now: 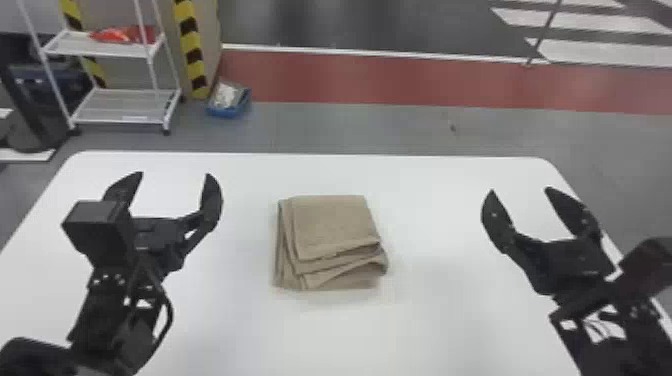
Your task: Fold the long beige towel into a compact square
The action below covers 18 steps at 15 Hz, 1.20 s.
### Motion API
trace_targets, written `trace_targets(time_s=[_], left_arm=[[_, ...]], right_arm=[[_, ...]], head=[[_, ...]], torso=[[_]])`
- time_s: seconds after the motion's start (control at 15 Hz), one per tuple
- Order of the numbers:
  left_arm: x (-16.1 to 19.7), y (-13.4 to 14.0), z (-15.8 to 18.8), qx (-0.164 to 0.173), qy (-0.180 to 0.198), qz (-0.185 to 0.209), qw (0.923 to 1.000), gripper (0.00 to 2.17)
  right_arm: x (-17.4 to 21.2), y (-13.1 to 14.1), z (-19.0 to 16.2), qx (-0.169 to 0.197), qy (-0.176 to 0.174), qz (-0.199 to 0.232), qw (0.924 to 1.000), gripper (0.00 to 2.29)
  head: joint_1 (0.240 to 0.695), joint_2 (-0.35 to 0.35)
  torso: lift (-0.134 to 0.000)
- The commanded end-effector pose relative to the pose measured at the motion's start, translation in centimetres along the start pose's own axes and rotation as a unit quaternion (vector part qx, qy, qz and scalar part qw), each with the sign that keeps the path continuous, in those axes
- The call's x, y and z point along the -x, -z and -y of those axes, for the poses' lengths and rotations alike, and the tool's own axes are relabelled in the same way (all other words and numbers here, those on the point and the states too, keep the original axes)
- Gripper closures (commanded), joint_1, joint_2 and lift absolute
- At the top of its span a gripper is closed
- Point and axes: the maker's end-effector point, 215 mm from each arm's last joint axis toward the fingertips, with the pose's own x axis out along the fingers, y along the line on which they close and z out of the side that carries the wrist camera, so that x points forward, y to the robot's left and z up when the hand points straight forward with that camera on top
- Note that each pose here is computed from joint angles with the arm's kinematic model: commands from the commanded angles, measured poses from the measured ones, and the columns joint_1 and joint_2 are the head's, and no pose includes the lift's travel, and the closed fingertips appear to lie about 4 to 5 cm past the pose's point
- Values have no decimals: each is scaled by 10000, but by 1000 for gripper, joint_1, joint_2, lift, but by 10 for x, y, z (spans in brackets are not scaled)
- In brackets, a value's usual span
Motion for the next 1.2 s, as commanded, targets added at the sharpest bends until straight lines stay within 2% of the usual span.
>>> trace_targets(time_s=[0.0, 0.2, 0.33, 0.6, 1.13], left_arm=[[1, 4, 2, -10, 9, -126, 9999, 33], [2, 0, 2, -18, -58, -83, 9999, 33], [4, -8, -6, 1, -193, 22, 9998, 33], [10, -11, -11, -46, -219, 69, 9997, 33], [13, -11, -15, -78, -208, 67, 9997, 33]], right_arm=[[8, 4, -8, -100, 130, 41, 9999, 39], [10, 16, 1, -336, 254, -223, 9989, 39], [8, 17, -4, -376, 210, -313, 9986, 43], [2, 24, -14, -468, 206, -441, 9977, 70], [4, 8, -24, -399, 69, -329, 9986, 83]], head=[[695, -112], [695, -112], [695, -115], [695, -99], [695, -72]], torso=[[-124], [-124], [-124], [-124], [-124]])
